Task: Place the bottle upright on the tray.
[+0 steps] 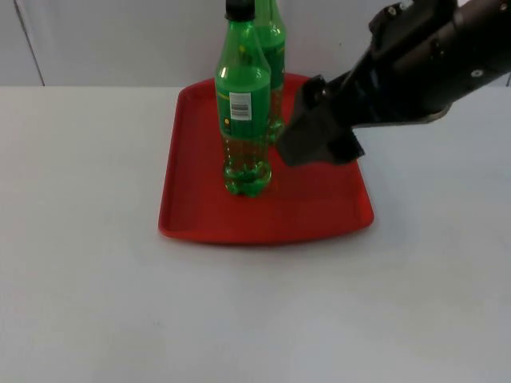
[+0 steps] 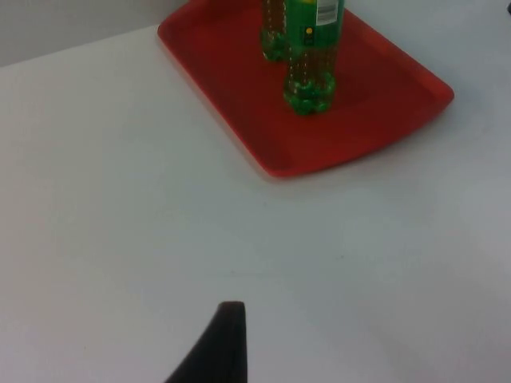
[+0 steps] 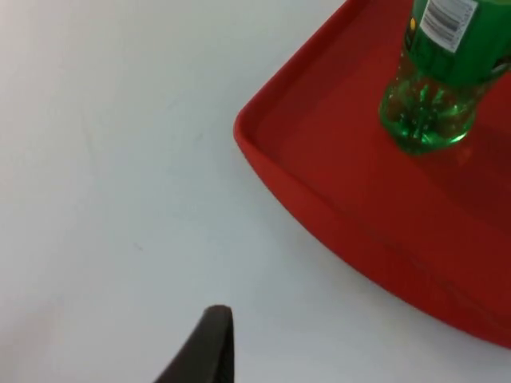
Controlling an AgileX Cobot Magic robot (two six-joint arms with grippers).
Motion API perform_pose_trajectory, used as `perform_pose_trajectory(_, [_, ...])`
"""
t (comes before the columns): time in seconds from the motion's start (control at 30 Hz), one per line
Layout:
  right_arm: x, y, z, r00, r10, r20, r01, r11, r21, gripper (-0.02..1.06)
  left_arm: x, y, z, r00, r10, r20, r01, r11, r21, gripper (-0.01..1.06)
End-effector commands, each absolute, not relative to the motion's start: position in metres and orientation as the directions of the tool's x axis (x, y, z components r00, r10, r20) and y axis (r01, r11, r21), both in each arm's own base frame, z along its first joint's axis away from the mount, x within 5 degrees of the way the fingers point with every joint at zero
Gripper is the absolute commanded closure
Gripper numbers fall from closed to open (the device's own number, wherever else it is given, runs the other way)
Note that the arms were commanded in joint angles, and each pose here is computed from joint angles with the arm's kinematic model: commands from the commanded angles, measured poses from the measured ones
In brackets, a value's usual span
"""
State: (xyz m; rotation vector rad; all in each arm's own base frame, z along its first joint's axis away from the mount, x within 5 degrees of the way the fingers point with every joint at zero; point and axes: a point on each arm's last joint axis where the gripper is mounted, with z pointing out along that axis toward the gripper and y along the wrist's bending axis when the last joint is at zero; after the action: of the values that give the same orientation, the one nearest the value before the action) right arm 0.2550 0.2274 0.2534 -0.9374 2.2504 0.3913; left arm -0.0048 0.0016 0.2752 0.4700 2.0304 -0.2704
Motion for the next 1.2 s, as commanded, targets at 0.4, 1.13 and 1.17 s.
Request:
perform_pose_trajectory(0.4, [0.212,0.192,0.287,-0.477,-0.500,-0.723,-0.729,0.684,0.007,-0.01,-0.005,0.002,0.275,-0.424,0.209,-0.881,0.439,0.898,0.001,0.00])
perform_pose_trajectory(1.13, [0.126,0.118,0.315,-0.328,-0.371,-0.869,-0.726,0.688,-0.019,-0.01,-0.005,0.002,0.275,-0.424,0.209,-0.881,0.439,0.898,0.001,0.00])
perform_pose_trajectory(1.17, [0.122,0.115,0.317,-0.320,-0.359,-0.877,-0.725,0.688,-0.018,-0.01,-0.005,0.002,0.275,-0.424,0.209,-0.881,0.439,0.898,0.001,0.00])
